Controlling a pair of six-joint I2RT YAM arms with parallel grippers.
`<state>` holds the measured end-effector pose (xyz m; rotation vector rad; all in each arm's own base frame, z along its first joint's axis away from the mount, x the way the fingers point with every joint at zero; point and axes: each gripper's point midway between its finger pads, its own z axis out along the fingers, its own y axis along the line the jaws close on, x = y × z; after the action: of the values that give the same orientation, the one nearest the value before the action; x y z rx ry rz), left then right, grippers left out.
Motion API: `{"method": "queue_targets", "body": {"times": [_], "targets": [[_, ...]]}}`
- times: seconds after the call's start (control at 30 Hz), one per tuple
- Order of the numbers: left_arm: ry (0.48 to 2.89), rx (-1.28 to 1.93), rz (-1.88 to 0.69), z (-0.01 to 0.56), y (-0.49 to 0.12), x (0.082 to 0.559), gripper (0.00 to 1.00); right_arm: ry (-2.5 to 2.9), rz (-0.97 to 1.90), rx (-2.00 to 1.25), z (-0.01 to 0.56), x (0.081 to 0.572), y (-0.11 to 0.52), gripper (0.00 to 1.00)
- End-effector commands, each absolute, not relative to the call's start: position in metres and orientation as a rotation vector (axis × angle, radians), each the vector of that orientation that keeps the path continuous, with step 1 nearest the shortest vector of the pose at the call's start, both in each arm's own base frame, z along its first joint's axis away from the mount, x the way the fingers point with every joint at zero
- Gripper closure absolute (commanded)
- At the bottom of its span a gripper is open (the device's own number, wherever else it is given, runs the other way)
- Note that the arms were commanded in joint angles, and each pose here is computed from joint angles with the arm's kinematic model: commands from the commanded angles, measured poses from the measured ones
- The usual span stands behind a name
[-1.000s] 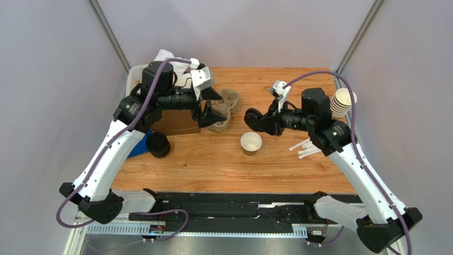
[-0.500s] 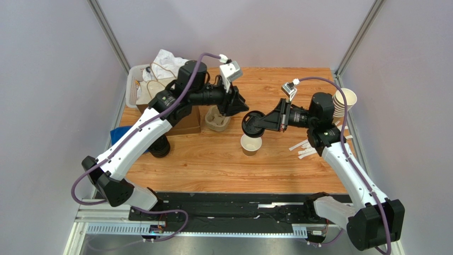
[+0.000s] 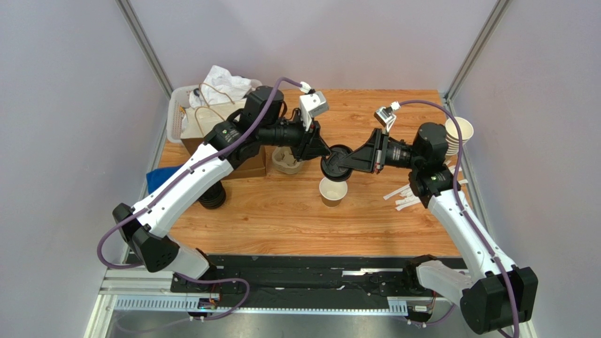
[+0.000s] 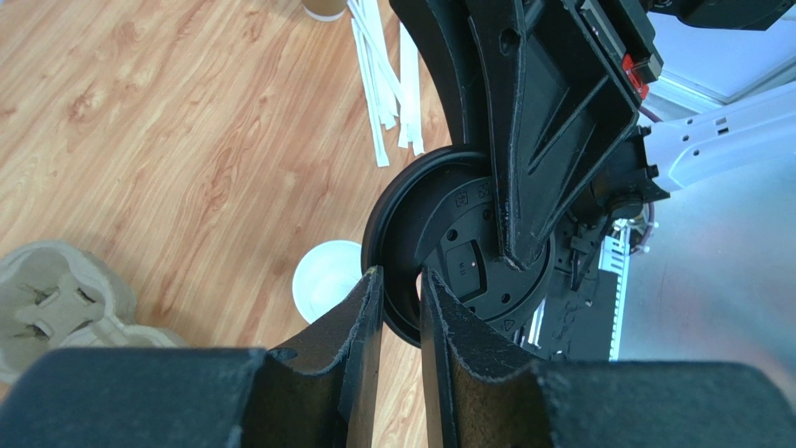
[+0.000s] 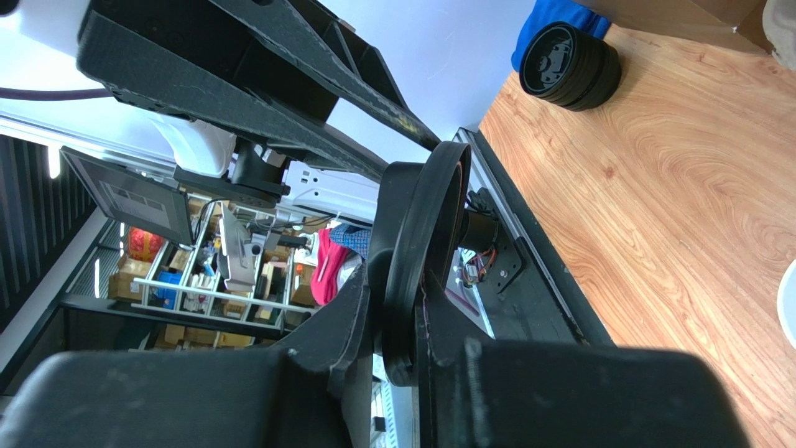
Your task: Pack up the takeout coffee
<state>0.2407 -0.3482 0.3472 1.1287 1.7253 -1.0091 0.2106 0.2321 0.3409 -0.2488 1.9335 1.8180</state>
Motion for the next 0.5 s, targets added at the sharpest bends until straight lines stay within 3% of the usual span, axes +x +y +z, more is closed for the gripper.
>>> {"method": "queue_targets", "body": {"times": [0.0,0.17,0.3,0.4,0.47], "targets": [[1.716,1.160,-1.026,0.346,-0.347,0.231,0.71,1.881,1.815,-0.286,0.354,0.209,0.231,1.00],[1.738,1.166,-1.022,0.338,-0.349,0.230,0.75,1.879,1.816,-0.287,0.355,0.209,0.231,1.00],[1.745,1.175,-1.039,0.336,-0.351,0.229,0.85,1.881,1.814,-0.285,0.352,0.210,0.231,1.00],[1.749,1.186,-1.052,0.334,-0.352,0.227,0.98,1.888,1.812,-0.278,0.350,0.210,0.231,1.00],[1.755,1.188,-1.054,0.334,-0.352,0.227,1.00,1.897,1.808,-0.276,0.348,0.210,0.231,1.00]]}}
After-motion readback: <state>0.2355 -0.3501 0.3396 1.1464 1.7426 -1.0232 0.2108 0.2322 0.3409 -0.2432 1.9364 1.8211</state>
